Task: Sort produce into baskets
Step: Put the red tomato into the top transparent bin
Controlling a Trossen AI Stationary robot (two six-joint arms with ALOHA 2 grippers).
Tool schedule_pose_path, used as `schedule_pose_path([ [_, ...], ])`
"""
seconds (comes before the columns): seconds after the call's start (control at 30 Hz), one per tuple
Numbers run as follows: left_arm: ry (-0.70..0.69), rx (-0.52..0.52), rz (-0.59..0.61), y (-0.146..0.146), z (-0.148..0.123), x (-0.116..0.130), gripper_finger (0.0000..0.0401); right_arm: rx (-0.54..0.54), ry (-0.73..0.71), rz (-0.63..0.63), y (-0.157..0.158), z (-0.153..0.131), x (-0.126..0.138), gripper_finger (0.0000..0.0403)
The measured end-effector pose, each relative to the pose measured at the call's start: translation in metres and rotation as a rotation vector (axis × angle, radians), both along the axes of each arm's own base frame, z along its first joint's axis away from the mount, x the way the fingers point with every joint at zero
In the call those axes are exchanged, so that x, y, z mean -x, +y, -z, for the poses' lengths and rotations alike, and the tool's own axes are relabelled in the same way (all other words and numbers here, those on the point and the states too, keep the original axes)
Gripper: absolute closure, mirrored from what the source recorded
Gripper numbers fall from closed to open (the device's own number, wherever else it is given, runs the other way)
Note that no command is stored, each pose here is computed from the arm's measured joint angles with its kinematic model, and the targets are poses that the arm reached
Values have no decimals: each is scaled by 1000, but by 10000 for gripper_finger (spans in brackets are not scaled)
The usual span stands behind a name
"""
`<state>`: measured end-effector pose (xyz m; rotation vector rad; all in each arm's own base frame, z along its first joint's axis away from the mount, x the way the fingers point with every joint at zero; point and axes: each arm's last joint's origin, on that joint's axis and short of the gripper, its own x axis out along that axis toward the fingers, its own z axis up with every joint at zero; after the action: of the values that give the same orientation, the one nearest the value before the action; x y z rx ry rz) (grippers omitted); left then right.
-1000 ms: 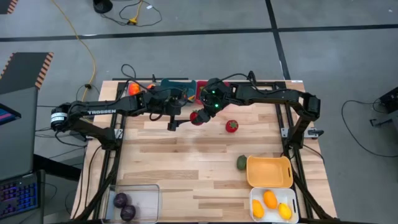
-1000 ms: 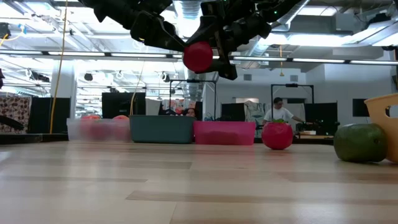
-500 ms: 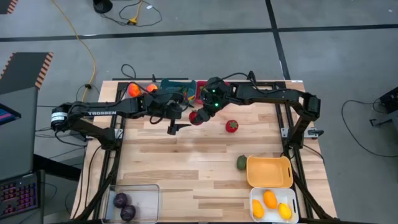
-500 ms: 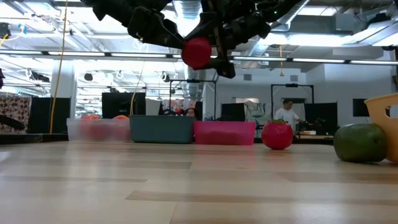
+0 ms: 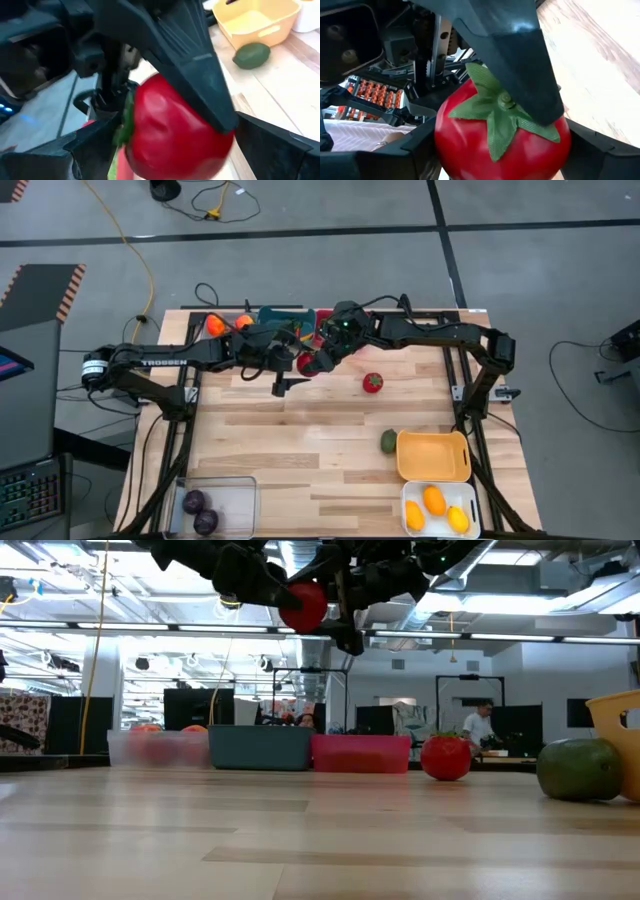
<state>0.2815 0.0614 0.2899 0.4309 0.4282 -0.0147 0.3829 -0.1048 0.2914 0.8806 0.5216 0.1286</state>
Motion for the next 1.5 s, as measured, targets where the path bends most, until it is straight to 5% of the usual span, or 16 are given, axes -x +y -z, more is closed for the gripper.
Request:
schedule_pose_path([
  [0.53,-27,-25,-8,1,-3,-1,142,1,2,0,0,0,0,49],
  [1.07,-25,-25,-12,1,-3,-1,124,51,-15,-24,1,1,0,26],
  [1.23,-22,-26,-15,1,-2,-1,124,65,22,85,8,2,-4,9],
  [1.5,33,-32,-93,3,2,2,124,92,44,72,3,5,-1,7],
])
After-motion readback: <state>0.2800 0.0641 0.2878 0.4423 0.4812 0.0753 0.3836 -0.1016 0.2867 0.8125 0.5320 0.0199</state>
